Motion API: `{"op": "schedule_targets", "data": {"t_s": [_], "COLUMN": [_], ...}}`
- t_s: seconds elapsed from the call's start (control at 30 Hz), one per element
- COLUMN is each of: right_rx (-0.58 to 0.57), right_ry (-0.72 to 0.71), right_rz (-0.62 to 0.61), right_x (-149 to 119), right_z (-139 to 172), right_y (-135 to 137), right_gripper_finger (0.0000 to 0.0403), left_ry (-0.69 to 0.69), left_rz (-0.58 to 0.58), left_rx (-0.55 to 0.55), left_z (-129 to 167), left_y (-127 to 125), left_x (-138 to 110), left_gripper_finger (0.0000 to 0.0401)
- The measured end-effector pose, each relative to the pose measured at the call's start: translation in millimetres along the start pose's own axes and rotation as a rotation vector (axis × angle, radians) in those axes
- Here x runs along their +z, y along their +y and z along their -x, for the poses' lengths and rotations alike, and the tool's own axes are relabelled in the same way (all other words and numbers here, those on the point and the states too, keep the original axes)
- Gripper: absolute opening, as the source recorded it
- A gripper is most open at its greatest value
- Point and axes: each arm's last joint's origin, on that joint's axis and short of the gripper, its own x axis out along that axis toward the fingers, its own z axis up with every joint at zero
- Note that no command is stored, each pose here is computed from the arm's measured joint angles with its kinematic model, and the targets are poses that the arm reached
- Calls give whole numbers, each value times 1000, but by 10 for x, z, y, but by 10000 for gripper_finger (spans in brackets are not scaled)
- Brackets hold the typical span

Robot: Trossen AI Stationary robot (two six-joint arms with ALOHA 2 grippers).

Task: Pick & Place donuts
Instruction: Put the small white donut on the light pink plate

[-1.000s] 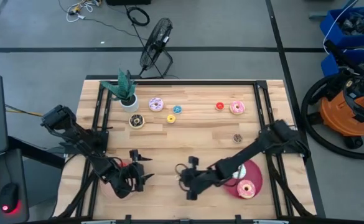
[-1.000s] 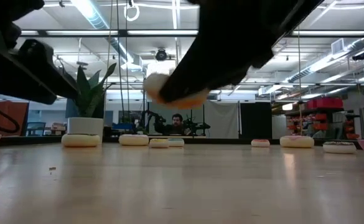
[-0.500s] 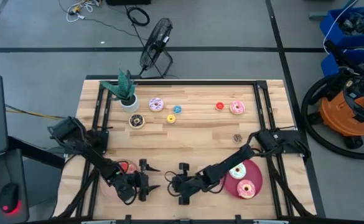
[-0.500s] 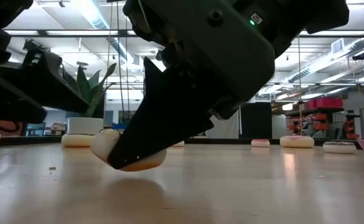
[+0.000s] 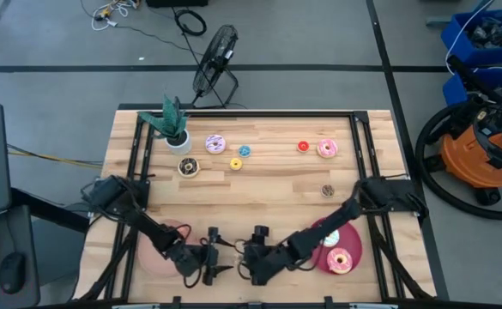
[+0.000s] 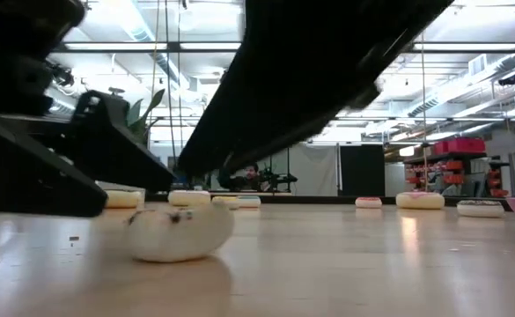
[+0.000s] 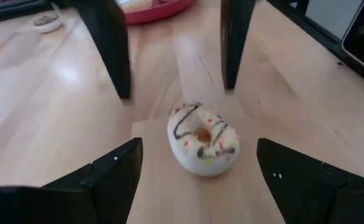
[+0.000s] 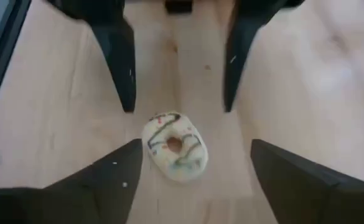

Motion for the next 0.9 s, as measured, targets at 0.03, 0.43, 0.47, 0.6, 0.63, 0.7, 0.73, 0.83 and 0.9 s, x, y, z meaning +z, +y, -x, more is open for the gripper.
{"op": "schedule_targets", "data": {"t_s": [0.03, 0.43, 0.47, 0.6, 0.63, 0.7, 0.73, 0.83, 0.9], "right_rx": [-20, -136, -142, -155, -154, -155, -159, -161, -157], "right_ry": [-5, -91, -107, -154, -158, -170, -177, -192, -194], "right_rz": [-1, -106, -110, -137, -141, -149, -152, -165, -176], "right_x": [-3, -268, -286, -345, -356, -376, -379, -390, -395], "right_z": [59, 488, 517, 609, 623, 650, 658, 679, 687], "right_y": [25, 455, 489, 592, 607, 637, 644, 668, 678], "right_gripper_finger": [319, 317, 315, 308, 307, 305, 304, 301, 299], "left_ry": [1, 24, 17, 14, 20, 19, 14, 7, 4], "left_rz": [4, 122, 113, 86, 78, 62, 48, 28, 21], "left_rx": [3, -56, -56, -117, -125, -130, -131, -132, -132], "left_z": [-40, -254, -267, -324, -338, -376, -388, -404, -403], "left_y": [-1, 142, 145, 113, 102, 77, 69, 56, 55], "left_x": [5, 27, 20, -18, -34, -42, -35, -6, -4], "left_gripper_finger": [323, 323, 323, 323, 323, 322, 319, 303, 287]}}
